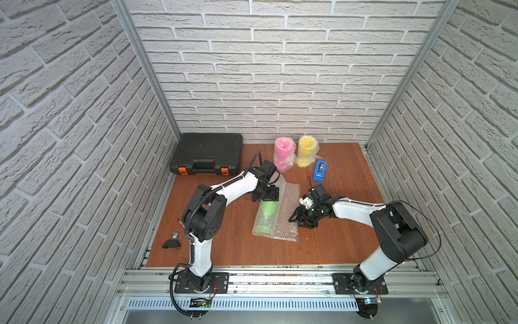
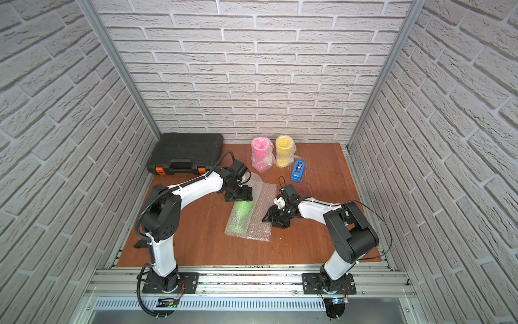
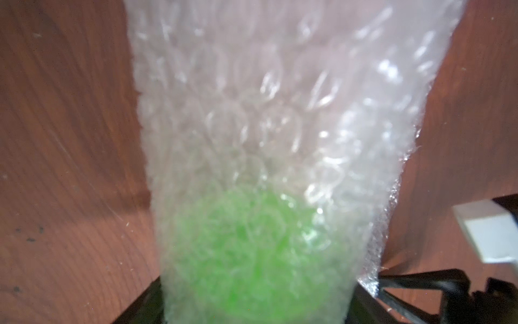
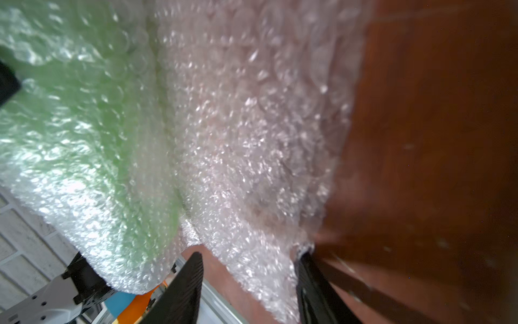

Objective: Wrap wine glasses in bubble wrap
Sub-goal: Wrap the wine glass in bubble wrap, then pull the tape from the tape cutter.

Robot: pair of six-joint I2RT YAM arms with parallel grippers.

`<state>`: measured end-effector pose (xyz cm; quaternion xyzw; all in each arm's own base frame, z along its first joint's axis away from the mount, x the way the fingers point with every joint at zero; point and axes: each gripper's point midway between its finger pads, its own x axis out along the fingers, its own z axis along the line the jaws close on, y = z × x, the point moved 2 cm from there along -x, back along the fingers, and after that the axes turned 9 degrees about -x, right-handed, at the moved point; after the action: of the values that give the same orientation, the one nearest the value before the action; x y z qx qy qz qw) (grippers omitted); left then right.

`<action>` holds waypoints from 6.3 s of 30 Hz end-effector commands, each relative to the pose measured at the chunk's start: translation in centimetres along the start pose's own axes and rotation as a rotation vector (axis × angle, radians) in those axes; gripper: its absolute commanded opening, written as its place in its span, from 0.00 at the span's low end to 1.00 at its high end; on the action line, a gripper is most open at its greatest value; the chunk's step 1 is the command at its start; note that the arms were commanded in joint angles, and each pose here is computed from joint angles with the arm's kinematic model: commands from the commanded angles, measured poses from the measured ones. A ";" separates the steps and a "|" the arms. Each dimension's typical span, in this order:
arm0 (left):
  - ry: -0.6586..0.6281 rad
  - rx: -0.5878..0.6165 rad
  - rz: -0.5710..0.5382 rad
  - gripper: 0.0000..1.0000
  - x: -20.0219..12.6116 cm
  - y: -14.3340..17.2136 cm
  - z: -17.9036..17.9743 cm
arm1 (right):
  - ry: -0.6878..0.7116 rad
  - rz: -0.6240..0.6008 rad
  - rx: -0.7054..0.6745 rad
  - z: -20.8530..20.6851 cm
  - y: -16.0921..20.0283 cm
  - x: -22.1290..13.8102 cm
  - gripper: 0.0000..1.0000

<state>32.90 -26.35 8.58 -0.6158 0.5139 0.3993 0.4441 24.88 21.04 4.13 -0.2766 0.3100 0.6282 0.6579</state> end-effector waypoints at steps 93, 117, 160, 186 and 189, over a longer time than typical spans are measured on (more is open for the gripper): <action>-0.015 -0.220 -0.234 0.94 -11.1 -2.3 11.1 | 0.595 -0.097 -1.329 11.5 3.8 -1.8 0.03; 0.459 1.341 -0.128 0.87 -9.4 11.8 1.9 | 0.261 0.081 -1.854 8.7 5.0 -4.6 0.03; 0.246 1.480 -0.065 0.10 -5.2 12.8 5.5 | 0.097 -0.078 -1.694 10.5 3.5 -8.1 0.40; 0.225 1.481 -0.067 0.10 -5.2 12.6 5.6 | 0.015 -0.547 -0.015 -6.5 -20.7 -17.2 0.38; 0.221 1.484 -0.067 0.10 -5.2 12.6 5.6 | -0.023 -0.539 0.031 -7.8 -22.2 -17.0 0.36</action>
<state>20.36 -21.54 11.56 -0.2302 0.6552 -0.1534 0.7030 44.67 2.70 10.14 -0.3684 0.2532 0.4296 0.7846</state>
